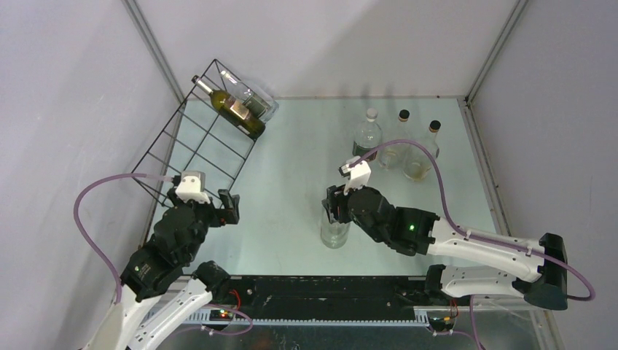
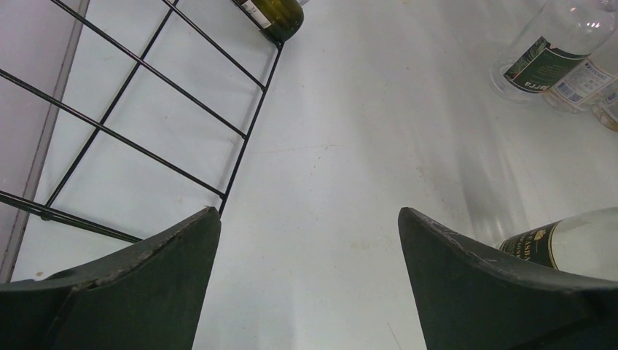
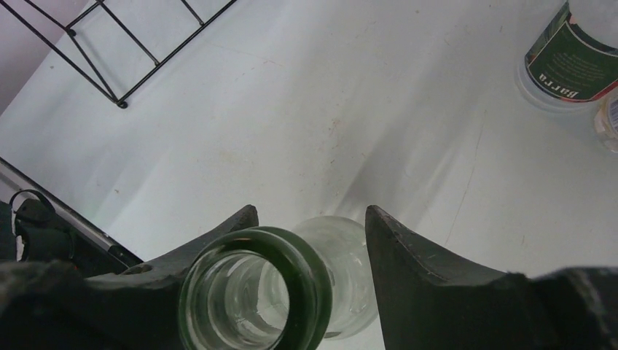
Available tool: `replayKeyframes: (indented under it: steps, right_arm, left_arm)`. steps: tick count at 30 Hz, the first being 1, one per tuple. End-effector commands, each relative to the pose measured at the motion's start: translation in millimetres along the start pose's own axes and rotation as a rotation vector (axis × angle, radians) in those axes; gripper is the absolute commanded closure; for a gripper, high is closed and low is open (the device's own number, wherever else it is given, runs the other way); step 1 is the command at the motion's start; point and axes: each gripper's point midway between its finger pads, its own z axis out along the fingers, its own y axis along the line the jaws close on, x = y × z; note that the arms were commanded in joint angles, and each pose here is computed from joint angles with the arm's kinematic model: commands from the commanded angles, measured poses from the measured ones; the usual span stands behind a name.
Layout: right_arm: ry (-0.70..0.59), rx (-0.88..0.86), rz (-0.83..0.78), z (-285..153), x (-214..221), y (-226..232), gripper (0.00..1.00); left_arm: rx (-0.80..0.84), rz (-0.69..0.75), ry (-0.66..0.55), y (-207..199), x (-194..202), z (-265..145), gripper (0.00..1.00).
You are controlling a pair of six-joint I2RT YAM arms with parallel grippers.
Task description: Take the wine bottle off the wine rack
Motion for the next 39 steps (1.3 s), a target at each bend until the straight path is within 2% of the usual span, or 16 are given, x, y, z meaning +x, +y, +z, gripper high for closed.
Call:
replayKeyframes:
  steps: [1, 6, 11, 21, 31, 39]
  right_arm:
    - [-0.085, 0.036, 0.038, -2, -28, -1, 0.43]
    - [-0.095, 0.046, 0.041, -5, -31, -3, 0.52]
    - [-0.108, 0.043, 0.039, -9, -35, -5, 0.75]
    - [-0.116, 0.11, 0.047, -20, -48, -43, 0.95]
    - [-0.226, 0.23, 0.08, -32, -93, -118, 0.99]
    - [-0.284, 0.356, 0.096, -22, -119, -184, 1.0]
  left_arm:
    - [-0.012, 0.01, -0.017, 2, -3, 2, 0.01]
    - [-0.022, 0.024, 0.002, 2, 0, 6, 0.01]
    - [-0.021, 0.033, 0.013, 0, 1, 8, 0.01]
    - [-0.034, 0.029, 0.004, 3, 0, 7, 0.0]
    - [-0.048, 0.029, 0.01, 5, 1, 7, 0.0]
    - [-0.049, 0.024, 0.004, 6, 1, 6, 0.0]
